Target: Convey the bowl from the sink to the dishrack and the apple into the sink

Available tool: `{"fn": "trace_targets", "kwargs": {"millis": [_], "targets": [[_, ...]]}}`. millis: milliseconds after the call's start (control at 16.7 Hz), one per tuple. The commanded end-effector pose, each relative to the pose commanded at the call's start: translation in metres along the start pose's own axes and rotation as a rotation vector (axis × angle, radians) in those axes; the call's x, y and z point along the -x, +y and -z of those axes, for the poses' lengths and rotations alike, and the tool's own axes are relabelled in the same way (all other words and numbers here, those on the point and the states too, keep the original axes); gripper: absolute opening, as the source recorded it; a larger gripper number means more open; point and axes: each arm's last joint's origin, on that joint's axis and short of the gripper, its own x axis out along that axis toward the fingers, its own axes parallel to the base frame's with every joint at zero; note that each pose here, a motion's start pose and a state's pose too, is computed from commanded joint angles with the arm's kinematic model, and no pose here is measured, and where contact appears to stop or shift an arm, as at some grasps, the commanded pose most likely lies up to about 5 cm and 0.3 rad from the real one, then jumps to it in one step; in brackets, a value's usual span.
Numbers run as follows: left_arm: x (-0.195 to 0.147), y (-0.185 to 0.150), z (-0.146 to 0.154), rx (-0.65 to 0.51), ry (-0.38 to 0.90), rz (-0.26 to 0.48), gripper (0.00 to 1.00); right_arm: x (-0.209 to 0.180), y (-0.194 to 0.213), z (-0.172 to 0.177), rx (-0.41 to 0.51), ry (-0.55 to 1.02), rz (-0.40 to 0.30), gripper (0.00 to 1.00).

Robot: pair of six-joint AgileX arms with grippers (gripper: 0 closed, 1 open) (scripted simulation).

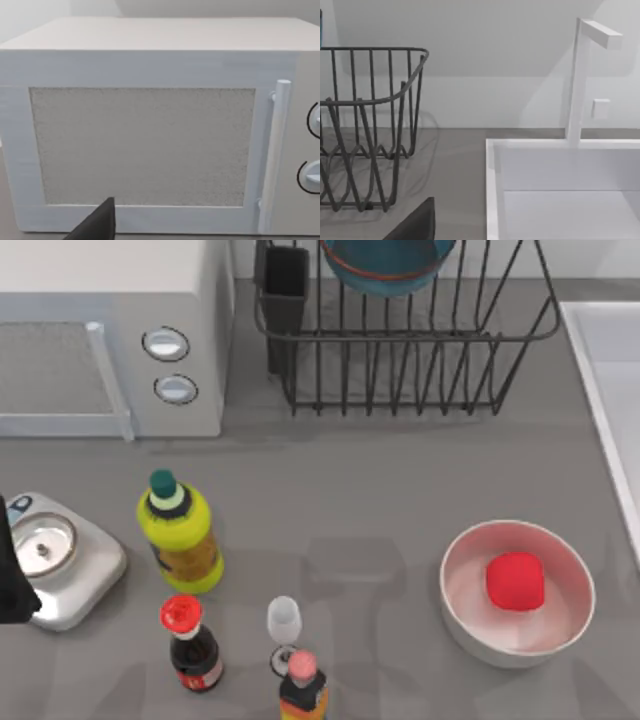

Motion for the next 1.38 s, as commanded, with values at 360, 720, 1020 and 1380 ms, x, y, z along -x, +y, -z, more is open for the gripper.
{"fn": "trace_targets", "kwargs": {"millis": [360,720,1020,1380], "targets": [[0.000,0.000,0.000,0.000,0.000,0.000,1.00,0.000,0.000,0.000,0.000,0.000,0.000,1.00],[0.000,0.000,0.000,0.000,0.000,0.000,1.00,0.000,0.000,0.000,0.000,0.000,0.000,1.00],[0.000,0.000,0.000,0.000,0.000,0.000,1.00,0.000,0.000,0.000,0.000,0.000,0.000,1.00],[0.000,0.000,0.000,0.000,0.000,0.000,1.00,-0.001,0.003,-0.011,-0.024,0.055,-0.024,1.00]]}}
